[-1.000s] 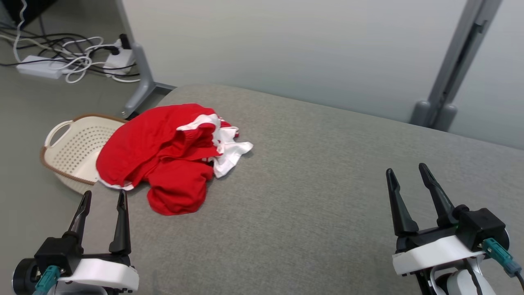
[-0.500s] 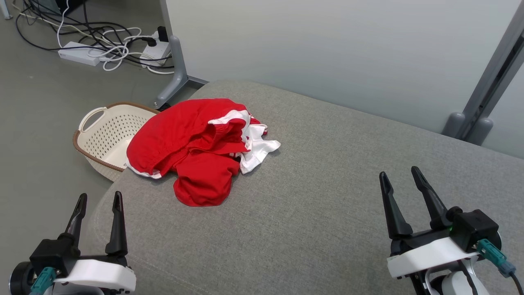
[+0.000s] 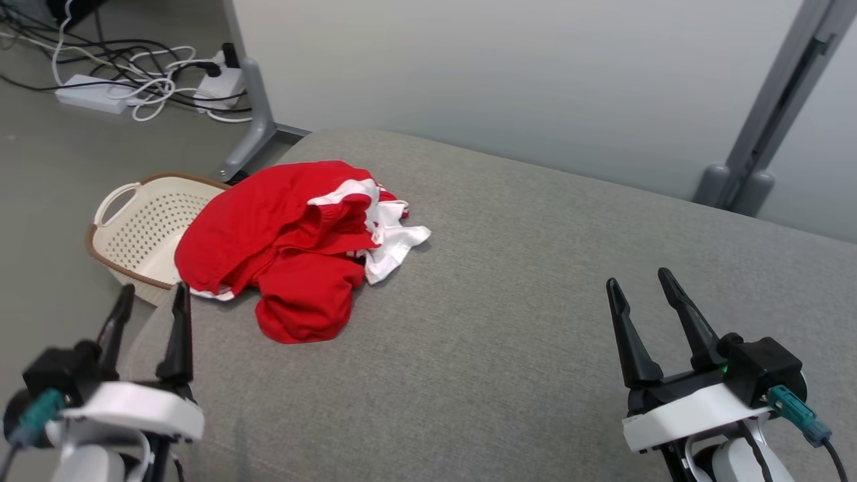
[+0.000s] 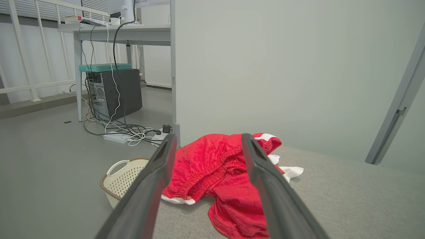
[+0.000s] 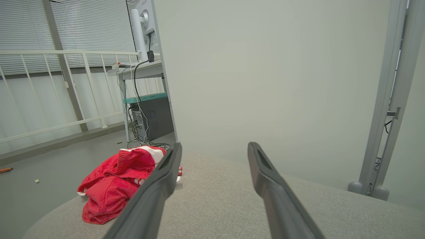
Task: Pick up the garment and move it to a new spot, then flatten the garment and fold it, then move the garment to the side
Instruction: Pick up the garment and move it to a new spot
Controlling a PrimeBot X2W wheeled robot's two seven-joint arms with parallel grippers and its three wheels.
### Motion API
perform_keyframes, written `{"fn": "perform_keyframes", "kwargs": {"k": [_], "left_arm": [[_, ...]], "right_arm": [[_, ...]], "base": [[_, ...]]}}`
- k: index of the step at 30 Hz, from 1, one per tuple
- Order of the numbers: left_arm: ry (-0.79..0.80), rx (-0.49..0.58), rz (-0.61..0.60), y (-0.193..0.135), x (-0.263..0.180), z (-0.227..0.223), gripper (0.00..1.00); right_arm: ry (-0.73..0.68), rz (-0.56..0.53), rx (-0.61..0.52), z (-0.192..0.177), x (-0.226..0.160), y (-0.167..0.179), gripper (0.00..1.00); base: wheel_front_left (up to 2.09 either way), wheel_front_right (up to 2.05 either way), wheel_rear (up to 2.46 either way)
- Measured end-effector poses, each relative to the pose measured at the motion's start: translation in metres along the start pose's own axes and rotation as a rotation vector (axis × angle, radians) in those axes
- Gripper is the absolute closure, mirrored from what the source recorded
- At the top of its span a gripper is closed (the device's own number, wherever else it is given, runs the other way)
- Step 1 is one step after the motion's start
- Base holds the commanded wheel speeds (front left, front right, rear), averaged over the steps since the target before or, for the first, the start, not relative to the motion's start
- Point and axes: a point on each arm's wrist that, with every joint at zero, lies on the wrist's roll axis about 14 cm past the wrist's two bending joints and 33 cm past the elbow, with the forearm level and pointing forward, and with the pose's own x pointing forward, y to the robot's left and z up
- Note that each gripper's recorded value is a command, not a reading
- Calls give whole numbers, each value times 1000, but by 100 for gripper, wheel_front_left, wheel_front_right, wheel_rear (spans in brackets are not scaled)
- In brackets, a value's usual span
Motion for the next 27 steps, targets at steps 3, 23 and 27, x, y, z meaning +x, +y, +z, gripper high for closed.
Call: {"fn": "perform_keyframes", "kwargs": {"k": [3,23,27], "left_arm": [[43,25,-57,-5,22,4,0],[573,75,-337,-77,146,-30,0],[674,87,-347,-88,163,-49,0]], "right_arm": [[-5,-20,0,2,-3,-7,0],[-39,-229,-49,17,-33,-83,0],[-42,-288,-66,19,-43,-104,0]], "base": [[0,0,0],[0,0,0],[0,0,0]]}}
